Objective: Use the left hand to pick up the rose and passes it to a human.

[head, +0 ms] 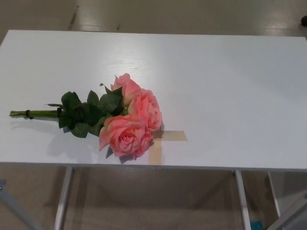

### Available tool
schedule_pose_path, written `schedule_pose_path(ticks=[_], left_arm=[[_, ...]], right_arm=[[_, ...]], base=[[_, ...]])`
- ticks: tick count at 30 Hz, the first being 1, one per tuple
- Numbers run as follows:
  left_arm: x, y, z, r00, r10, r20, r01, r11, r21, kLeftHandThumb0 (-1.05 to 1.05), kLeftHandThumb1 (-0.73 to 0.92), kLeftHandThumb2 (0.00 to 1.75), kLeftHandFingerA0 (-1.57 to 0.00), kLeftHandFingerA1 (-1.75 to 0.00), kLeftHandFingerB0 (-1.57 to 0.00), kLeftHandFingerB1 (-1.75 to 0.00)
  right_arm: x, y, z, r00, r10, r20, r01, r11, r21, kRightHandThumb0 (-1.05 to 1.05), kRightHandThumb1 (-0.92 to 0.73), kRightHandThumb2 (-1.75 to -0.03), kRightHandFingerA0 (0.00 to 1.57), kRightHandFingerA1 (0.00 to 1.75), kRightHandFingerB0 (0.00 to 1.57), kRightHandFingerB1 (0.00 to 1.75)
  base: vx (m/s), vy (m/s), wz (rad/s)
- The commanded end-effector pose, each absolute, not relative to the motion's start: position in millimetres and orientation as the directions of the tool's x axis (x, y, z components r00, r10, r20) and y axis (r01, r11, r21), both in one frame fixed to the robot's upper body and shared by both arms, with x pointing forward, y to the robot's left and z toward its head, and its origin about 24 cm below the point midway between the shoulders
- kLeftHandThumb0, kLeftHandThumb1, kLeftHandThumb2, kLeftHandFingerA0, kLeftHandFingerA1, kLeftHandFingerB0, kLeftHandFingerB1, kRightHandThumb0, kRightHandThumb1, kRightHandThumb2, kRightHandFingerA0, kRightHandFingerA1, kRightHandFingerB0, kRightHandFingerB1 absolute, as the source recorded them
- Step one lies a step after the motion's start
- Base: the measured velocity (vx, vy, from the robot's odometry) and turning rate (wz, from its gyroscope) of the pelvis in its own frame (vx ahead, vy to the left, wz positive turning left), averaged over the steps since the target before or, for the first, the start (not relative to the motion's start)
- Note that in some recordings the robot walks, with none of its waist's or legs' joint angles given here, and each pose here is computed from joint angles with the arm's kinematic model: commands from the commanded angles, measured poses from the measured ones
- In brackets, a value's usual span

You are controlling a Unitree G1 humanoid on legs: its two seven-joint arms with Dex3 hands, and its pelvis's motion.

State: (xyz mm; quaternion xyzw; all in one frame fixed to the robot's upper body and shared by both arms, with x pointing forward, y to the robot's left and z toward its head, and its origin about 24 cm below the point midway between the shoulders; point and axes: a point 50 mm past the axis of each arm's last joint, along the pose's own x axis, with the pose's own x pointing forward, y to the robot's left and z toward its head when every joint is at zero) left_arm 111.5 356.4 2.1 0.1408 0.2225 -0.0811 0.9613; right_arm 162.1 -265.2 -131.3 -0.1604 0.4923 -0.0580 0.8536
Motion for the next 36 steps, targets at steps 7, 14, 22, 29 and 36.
schedule_pose_path(ticks=[7,14,22,29,36], left_arm=[[133.5,312.9,164.3,0.842,-0.488,0.231,0.361,0.827,0.43,-0.26,0.2,0.81,-0.07,-0.51,-0.07,-0.49],[177.4,295.7,193.3,0.841,-0.387,0.379,0.116,0.812,0.572,-0.27,0.2,0.82,-0.08,-0.5,-0.09,-0.51],[242.5,272.6,205.8,0.871,-0.37,0.322,0.025,0.689,0.724,-0.28,0.2,0.82,-0.06,-0.5,-0.06,-0.49],[297.4,252.0,209.0,0.902,-0.364,0.232,0.04,0.605,0.795,-0.27,0.21,0.81,-0.05,-0.51,-0.05,-0.49],[342.6,228.0,196.4,0.957,-0.27,0.111,0.049,0.521,0.852,-0.5,0.42,0.53,-0.2,-0.28,-0.2,-0.29]], right_arm=[[157.7,-268.3,-132.0,0.501,-0.262,-0.825,-0.081,0.935,-0.347,-0.55,-0.81,-0.64,0.58,0.57,0.19,0.28],[158.8,-268.3,-131.5,0.503,-0.262,-0.824,-0.084,0.934,-0.348,-0.55,-0.8,-0.64,0.58,0.57,0.19,0.28],[159.7,-267.6,-131.4,0.505,-0.263,-0.822,-0.096,0.929,-0.356,-0.55,-0.81,-0.64,0.58,0.57,0.19,0.28],[159.8,-266.7,-131.8,0.503,-0.261,-0.824,-0.111,0.926,-0.361,-0.54,-0.81,-0.64,0.58,0.57,0.2,0.28],[162.0,-267.4,-130.5,0.511,-0.261,-0.819,-0.107,0.926,-0.362,-0.55,-0.8,-0.65,0.57,0.56,0.21,0.28]], base=[[0.0,0.0,0.0],[0.0,0.0,0.0],[0.0,0.0,0.0],[0.0,0.0,0.0],[0.0,0.0,0.0]])
